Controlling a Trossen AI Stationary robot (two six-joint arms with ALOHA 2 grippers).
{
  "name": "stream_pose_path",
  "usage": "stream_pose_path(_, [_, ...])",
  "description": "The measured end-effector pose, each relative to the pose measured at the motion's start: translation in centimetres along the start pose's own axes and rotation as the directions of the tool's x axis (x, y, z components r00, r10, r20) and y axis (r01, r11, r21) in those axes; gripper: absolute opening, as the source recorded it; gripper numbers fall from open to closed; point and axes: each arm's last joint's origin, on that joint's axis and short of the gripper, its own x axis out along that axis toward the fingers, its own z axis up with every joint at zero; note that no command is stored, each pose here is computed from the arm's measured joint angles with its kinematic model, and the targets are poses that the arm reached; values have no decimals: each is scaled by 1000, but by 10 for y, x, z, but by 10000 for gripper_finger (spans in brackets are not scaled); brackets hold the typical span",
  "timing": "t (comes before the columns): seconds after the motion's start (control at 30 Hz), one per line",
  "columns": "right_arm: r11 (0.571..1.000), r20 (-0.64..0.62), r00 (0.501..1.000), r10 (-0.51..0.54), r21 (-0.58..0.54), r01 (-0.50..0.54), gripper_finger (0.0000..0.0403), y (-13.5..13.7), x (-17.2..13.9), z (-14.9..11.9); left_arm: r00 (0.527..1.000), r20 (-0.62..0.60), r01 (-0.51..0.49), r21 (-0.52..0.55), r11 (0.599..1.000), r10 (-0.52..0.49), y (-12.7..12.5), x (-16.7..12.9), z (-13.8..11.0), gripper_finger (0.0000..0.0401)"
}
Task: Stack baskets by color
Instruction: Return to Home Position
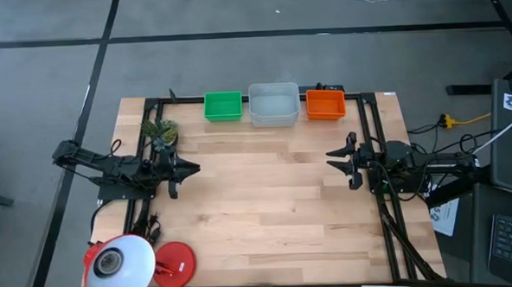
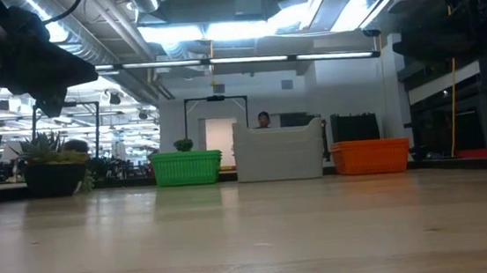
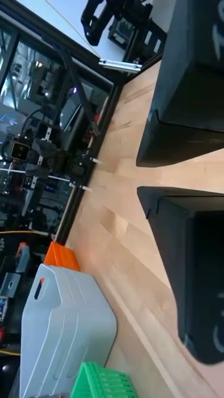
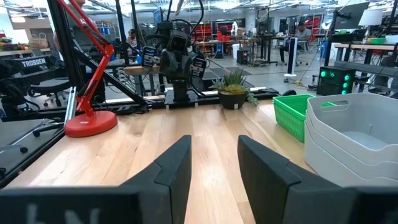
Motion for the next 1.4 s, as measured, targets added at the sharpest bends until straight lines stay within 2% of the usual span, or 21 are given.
stream_pose_path(0.3, [1000, 0, 1000, 0, 0, 0, 131, 0, 0, 0, 1000, 8, -2, 8, 1000, 2, 0, 0, 1, 53])
stream_pose_path(0.37, [1000, 0, 1000, 0, 0, 0, 131, 0, 0, 0, 1000, 6, 4, 71, 997, -4, 0, 0, 1, 53])
stream_pose_path(0.47, [1000, 1, 1000, 0, 0, 0, 131, 0, 0, 0, 989, -36, 150, 202, 968, -146, -4, 0, 0, 53])
stream_pose_path(0.53, [1000, 1, 1000, 0, 0, 0, 131, 0, 0, 0, 964, -55, 265, 240, 934, -260, -8, -1, 0, 53])
stream_pose_path(0.6, [1000, 1, 1000, 0, 0, 0, 131, 0, 0, 0, 954, -77, 301, 258, 918, -291, -9, -1, -1, 53])
stream_pose_path(0.8, [1000, 1, 1000, 0, 0, 0, 131, 0, 0, 0, 967, -108, 253, 306, 918, -231, -3, 1, -4, 53])
stream_pose_path(1.0, [1000, 1, 1000, -1, 0, 1, 131, 0, 0, 0, 983, -89, 184, 354, 917, -163, 5, 4, -1, 53])
stream_pose_path(1.4, [1000, 2, 1000, -17, -1, 17, 131, -2, 0, 0, 983, -95, 178, 314, 933, -156, 10, 5, -1, 53])
